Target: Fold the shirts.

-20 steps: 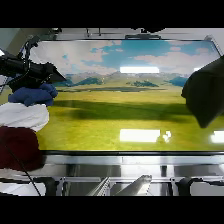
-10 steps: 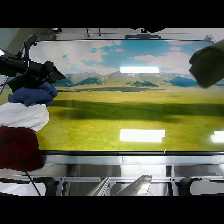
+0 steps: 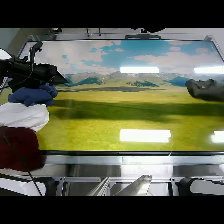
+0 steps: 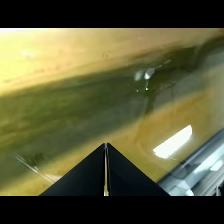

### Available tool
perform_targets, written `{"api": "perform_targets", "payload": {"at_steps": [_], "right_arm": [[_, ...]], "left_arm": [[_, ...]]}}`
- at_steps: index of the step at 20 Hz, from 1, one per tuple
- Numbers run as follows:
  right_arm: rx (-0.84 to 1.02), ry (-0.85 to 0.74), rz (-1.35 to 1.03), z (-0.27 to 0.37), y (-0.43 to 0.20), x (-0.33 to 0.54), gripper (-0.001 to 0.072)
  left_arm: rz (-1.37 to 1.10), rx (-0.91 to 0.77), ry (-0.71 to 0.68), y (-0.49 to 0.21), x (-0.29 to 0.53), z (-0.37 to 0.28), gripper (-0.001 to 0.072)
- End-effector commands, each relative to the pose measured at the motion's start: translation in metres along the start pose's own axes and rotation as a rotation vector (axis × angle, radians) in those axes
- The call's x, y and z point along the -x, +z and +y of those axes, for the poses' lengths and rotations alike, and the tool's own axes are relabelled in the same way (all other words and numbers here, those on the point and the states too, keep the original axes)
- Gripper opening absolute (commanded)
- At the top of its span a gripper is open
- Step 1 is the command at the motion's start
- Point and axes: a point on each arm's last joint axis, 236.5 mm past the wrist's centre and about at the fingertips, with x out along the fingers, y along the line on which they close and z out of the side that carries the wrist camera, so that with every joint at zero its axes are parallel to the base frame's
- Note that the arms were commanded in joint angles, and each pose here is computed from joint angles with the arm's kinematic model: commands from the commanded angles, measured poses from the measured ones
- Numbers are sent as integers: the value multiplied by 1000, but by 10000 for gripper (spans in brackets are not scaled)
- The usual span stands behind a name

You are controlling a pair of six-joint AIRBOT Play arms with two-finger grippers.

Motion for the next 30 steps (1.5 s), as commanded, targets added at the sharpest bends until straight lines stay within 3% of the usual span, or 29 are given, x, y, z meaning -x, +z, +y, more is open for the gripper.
{"api": "perform_targets", "payload": {"at_steps": [1,7,8,9,10,19,21,25,30], "right_arm": [[-148,-148,172,-83,-89,-38,11],[-281,-184,192,-136,-121,-49,23],[-291,-184,190,-139,-120,-48,129],[-295,-186,195,-141,-121,-46,507],[-265,-182,209,-141,-123,-46,700],[-81,-153,352,-111,-127,22,700],[-34,-57,274,-81,-114,40,699],[168,202,215,7,-127,65,695],[454,268,326,81,-197,54,695]], "left_arm": [[89,21,-35,-19,-8,1,8],[94,28,-38,-19,-10,3,8],[94,28,-38,-19,-10,3,8],[94,28,-38,-19,-10,3,8],[94,28,-38,-19,-10,3,8],[90,30,-79,-18,-9,-7,7],[65,28,-140,-12,-6,-23,6],[13,-39,-136,-9,16,-54,-3],[-4,-178,-52,-38,34,-106,-3]]}}
